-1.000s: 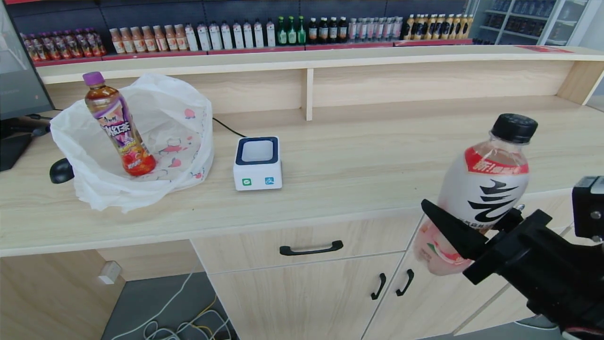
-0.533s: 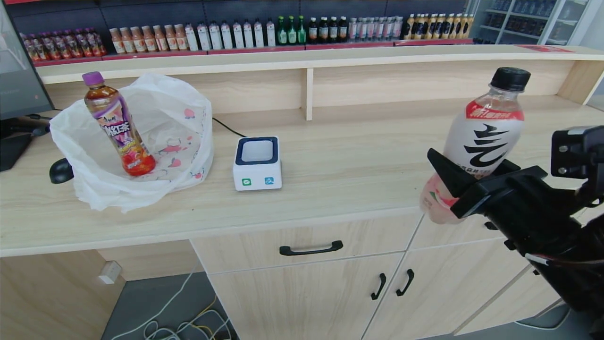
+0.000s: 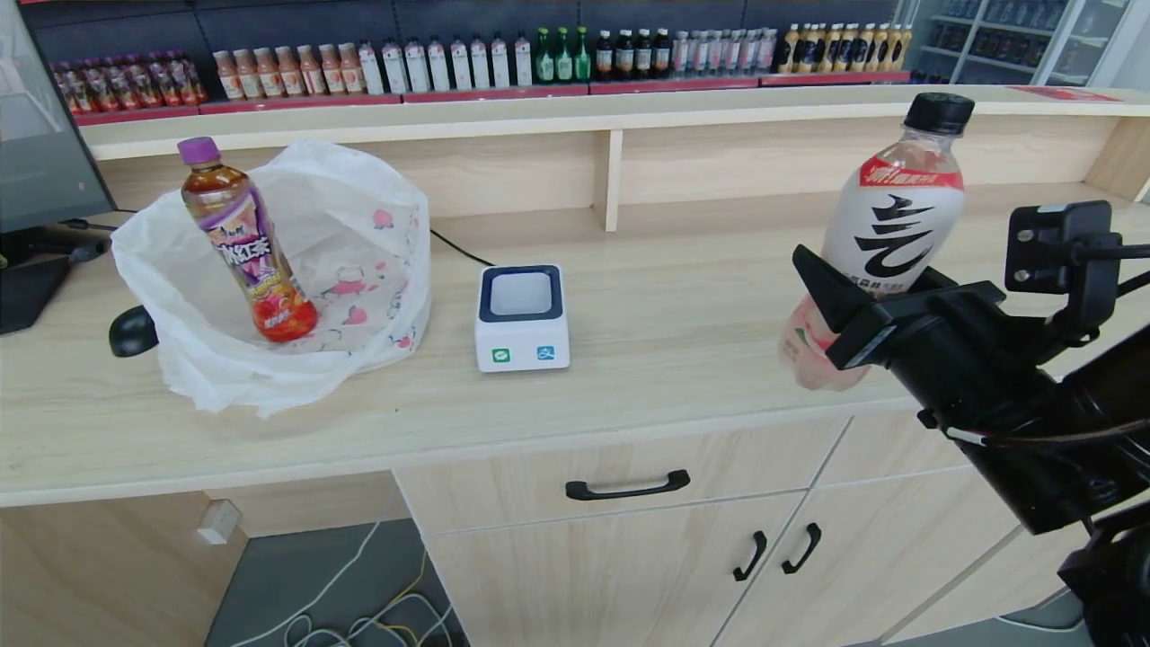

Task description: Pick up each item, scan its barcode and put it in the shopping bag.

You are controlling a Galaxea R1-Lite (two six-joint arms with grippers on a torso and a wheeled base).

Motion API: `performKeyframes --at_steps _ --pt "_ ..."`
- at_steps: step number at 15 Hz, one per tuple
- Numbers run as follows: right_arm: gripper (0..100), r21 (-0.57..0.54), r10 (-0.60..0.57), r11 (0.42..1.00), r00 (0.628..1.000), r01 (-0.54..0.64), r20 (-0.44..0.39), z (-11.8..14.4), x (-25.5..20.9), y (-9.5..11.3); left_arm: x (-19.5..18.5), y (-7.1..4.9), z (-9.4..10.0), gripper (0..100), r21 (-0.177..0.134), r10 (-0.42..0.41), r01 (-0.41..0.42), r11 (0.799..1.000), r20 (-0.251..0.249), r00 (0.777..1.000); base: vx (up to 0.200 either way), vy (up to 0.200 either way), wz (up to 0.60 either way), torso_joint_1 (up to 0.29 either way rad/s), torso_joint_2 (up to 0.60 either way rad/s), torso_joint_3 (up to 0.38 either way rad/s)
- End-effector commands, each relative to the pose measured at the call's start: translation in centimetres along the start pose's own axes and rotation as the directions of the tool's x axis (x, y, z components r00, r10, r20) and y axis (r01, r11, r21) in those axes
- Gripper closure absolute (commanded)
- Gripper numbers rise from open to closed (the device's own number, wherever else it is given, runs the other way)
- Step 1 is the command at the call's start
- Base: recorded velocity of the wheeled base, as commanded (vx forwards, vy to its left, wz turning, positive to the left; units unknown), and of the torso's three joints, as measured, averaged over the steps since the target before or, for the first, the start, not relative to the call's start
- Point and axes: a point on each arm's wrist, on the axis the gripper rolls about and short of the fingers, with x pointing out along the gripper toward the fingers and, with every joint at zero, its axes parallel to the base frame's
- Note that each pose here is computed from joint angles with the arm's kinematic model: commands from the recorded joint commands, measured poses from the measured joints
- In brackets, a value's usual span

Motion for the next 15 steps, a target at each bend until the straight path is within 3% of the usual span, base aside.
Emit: performKeyframes --at_steps 1,10,15 --pt "100 0.001 0.0 1.0 1.0 0.0 -0.005 -0.2 0.0 0.0 0.0 0.0 0.0 0 -0.002 0.002 -0.002 1.0 0.001 1.0 0.0 0.2 0.0 -0.007 0.0 0.002" --pt "100 0.007 -0.019 1.0 0.998 0.018 0.058 1.1 0.9 -0.4 0.0 0.0 0.0 0 0.001 0.001 -0.001 1.0 0.001 1.0 0.0 0.2 0.0 0.001 0.0 0.003" --pt "100 0.011 -0.015 1.0 0.997 0.015 0.071 1.4 1.1 -0.3 0.0 0.0 0.0 0 0.0 0.002 -0.002 1.0 0.001 1.0 0.0 0.0 0.0 0.0 0.0 0.0"
